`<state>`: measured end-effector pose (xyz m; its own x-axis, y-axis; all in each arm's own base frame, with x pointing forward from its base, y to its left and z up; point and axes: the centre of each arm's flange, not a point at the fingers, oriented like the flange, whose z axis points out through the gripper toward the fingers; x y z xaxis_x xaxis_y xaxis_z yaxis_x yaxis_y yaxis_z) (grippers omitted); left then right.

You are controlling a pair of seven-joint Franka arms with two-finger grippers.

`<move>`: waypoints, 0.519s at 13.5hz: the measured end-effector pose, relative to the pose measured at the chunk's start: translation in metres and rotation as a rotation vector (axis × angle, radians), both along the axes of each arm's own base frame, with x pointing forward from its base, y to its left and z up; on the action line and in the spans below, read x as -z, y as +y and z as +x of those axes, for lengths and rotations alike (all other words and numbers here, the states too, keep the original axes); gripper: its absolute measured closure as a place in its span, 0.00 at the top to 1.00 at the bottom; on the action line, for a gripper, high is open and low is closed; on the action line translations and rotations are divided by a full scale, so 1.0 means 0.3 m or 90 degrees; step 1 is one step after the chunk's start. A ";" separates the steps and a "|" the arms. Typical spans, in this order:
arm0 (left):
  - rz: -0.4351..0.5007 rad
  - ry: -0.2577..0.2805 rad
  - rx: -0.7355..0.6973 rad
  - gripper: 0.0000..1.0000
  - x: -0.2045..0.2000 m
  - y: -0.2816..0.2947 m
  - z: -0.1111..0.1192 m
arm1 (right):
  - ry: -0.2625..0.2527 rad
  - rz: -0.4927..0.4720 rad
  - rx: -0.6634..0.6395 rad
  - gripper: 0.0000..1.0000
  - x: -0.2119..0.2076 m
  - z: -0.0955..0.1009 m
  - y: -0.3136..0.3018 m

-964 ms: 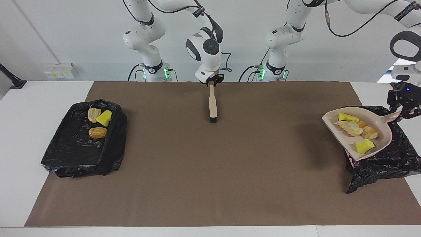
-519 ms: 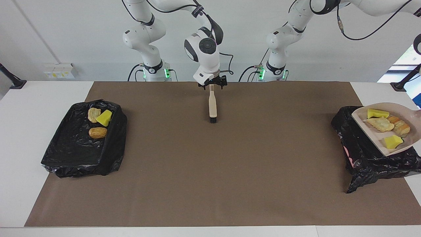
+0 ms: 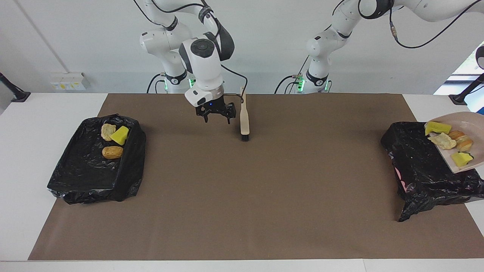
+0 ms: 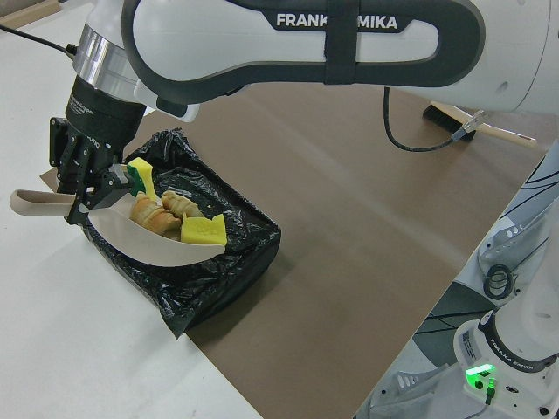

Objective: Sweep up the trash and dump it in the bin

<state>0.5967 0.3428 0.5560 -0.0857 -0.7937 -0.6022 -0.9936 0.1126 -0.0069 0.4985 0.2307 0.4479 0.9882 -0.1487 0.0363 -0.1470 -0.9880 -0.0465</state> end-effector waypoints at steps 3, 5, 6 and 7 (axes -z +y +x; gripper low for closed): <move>0.056 0.019 0.021 0.32 -0.013 -0.021 0.017 | -0.012 -0.008 -0.005 1.00 -0.121 0.081 -0.120; 0.090 0.031 0.042 0.32 -0.021 -0.059 0.041 | -0.011 -0.010 -0.010 1.00 -0.219 0.114 -0.180; 0.106 0.036 0.049 0.32 -0.024 -0.073 0.049 | -0.013 -0.010 -0.013 1.00 -0.264 0.127 -0.210; 0.119 0.041 0.054 0.32 -0.028 -0.082 0.055 | -0.016 -0.011 -0.018 1.00 -0.303 0.138 -0.241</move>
